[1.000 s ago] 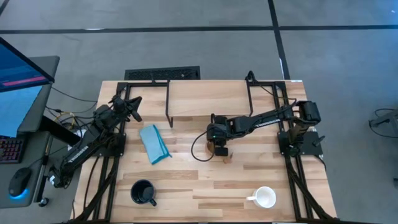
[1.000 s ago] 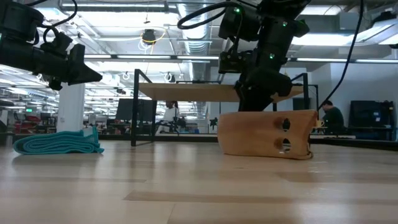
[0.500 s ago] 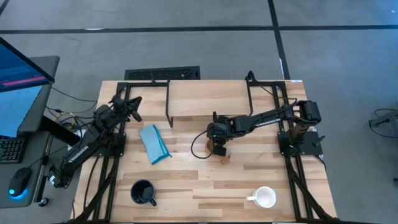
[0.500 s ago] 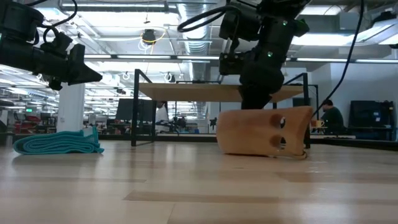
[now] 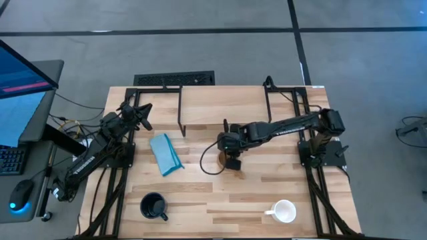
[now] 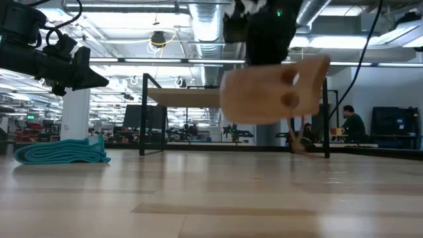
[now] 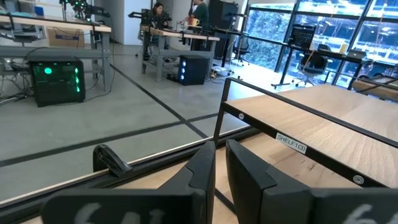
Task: Stack small to large cups/mugs on shelf
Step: Put the brown mug on the shelf
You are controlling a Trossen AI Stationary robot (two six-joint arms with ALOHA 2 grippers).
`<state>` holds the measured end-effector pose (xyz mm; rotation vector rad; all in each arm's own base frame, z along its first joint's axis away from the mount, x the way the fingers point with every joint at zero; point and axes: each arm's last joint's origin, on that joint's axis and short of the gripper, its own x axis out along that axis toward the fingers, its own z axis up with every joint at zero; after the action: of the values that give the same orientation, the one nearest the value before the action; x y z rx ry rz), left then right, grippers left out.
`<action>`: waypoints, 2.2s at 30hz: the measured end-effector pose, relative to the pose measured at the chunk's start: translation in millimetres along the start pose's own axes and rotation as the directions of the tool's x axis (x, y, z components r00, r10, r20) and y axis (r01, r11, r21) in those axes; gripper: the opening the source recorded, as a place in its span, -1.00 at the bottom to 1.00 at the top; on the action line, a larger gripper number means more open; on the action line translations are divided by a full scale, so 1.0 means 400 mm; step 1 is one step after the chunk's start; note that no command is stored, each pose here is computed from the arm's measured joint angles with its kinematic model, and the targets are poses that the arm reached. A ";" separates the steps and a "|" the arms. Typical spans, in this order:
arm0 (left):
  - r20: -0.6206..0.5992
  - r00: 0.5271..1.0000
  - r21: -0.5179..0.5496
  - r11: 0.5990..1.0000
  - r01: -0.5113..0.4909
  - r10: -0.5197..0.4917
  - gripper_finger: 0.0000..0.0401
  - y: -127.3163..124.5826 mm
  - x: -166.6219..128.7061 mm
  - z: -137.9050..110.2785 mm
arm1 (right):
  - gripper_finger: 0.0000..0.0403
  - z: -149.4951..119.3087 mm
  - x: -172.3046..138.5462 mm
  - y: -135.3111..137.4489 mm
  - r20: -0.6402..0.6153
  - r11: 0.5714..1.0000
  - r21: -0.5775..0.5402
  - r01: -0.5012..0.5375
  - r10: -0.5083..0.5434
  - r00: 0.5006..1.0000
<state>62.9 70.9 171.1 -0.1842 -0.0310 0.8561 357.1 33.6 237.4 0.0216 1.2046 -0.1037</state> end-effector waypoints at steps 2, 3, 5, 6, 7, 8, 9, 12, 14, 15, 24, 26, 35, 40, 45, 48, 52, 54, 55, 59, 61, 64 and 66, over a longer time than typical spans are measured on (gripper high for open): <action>0.000 1.000 0.000 1.000 0.000 0.000 -0.85 0.000 0.000 0.000 | -0.83 0.011 -0.025 0.002 -0.001 1.000 -0.005 0.021 -0.021 1.000; 0.000 1.000 0.000 1.000 0.000 0.000 -0.85 0.000 0.000 0.000 | -0.83 0.019 -0.038 -0.001 0.008 0.999 0.002 0.043 -0.043 0.999; 0.000 1.000 0.000 1.000 0.000 0.000 -0.85 0.000 0.000 0.000 | -0.83 0.036 -0.068 -0.012 0.026 0.994 0.041 0.104 -0.105 0.994; 0.000 1.000 0.000 1.000 0.000 0.000 -0.85 0.000 0.000 0.000 | -0.83 0.041 -0.082 -0.020 0.025 0.989 0.061 0.131 -0.133 0.991; 0.000 1.000 0.000 1.000 0.000 0.000 -0.85 0.000 0.000 0.000 | -0.83 0.046 -0.097 -0.028 0.020 0.985 0.079 0.156 -0.158 0.987; 0.000 1.000 0.000 1.000 0.000 0.000 -0.85 0.000 0.000 0.000 | -0.83 0.052 -0.114 -0.037 0.016 0.981 0.092 0.174 -0.176 0.984; -0.001 1.000 0.000 1.000 0.000 0.000 -0.85 0.000 0.000 0.000 | -0.83 0.058 -0.132 -0.045 0.015 0.976 0.105 0.189 -0.191 0.981; 0.000 1.000 0.000 1.000 0.000 0.000 -0.85 0.000 0.000 0.000 | -0.83 0.071 -0.191 -0.068 0.011 0.959 0.134 0.250 -0.254 0.967; 0.000 1.000 0.000 1.000 0.001 -0.001 -0.85 0.000 0.000 0.000 | -0.83 0.078 -0.231 -0.086 0.005 0.951 0.144 0.274 -0.278 0.961; -0.001 1.000 0.000 1.000 0.001 -0.001 -0.85 0.000 0.000 0.000 | -0.83 0.081 -0.251 -0.096 0.006 0.949 0.152 0.277 -0.282 0.960; -0.001 1.000 0.000 1.000 0.002 -0.002 -0.85 0.000 0.000 -0.001 | -0.83 0.081 -0.388 -0.235 -0.021 0.911 0.277 0.305 -0.311 0.950; -0.001 1.000 0.000 1.000 0.002 -0.002 -0.85 0.000 0.000 -0.001 | -0.83 0.075 -0.399 -0.276 -0.036 0.901 0.310 0.304 -0.309 0.951; -0.002 1.000 0.000 1.000 0.002 -0.002 -0.85 0.000 0.000 -0.001 | -0.83 0.034 -0.403 -0.453 -0.088 0.867 0.415 0.277 -0.265 0.960; -0.002 1.000 0.000 1.000 0.003 -0.003 -0.85 0.000 0.000 -0.001 | -0.83 0.002 -0.397 -0.521 -0.134 0.829 0.480 0.288 -0.255 0.958; -0.002 1.000 0.000 1.000 0.005 -0.005 -0.85 0.000 0.000 -0.001 | -0.83 -0.019 -0.374 -0.562 -0.158 0.827 0.487 0.280 -0.232 0.960; -0.002 1.000 0.000 1.000 0.005 -0.005 -0.85 0.000 0.000 -0.001 | -0.83 -0.015 -0.345 -0.574 -0.118 0.843 0.482 0.239 -0.208 0.971; -0.003 1.000 0.000 1.000 0.006 -0.006 -0.85 0.000 0.000 -0.001 | -0.83 -0.022 -0.320 -0.591 -0.114 0.854 0.465 0.234 -0.204 0.972; -0.003 1.000 0.000 1.000 0.005 -0.005 -0.85 0.000 0.000 -0.001 | -0.83 -0.027 -0.303 -0.601 -0.112 0.855 0.469 0.222 -0.192 0.975; -0.002 1.000 0.000 1.000 0.005 -0.005 -0.85 0.000 0.000 -0.001 | -0.83 -0.031 -0.295 -0.606 -0.112 0.855 0.474 0.211 -0.179 0.978; -0.002 1.000 0.000 1.000 0.006 -0.006 -0.85 0.000 0.000 -0.001 | -0.83 -0.043 -0.268 -0.628 -0.103 0.841 0.502 0.203 -0.176 0.979; -0.002 1.000 0.000 1.000 0.005 -0.005 -0.85 0.000 0.000 -0.001 | -0.83 -0.052 -0.249 -0.636 -0.115 0.836 0.508 0.208 -0.174 0.978; -0.003 1.000 0.000 1.000 0.005 -0.005 -0.85 0.000 0.000 -0.001 | -0.83 -0.064 -0.231 -0.650 -0.120 0.826 0.522 0.214 -0.178 0.977; -0.003 1.000 0.000 1.000 0.005 -0.005 -0.85 0.000 0.000 -0.001 | -0.83 -0.073 -0.224 -0.659 -0.124 0.817 0.532 0.220 -0.182 0.975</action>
<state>63.1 70.8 170.9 -0.1853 -0.0286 0.8507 273.9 -220.2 320.7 0.4023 1.2089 -0.6390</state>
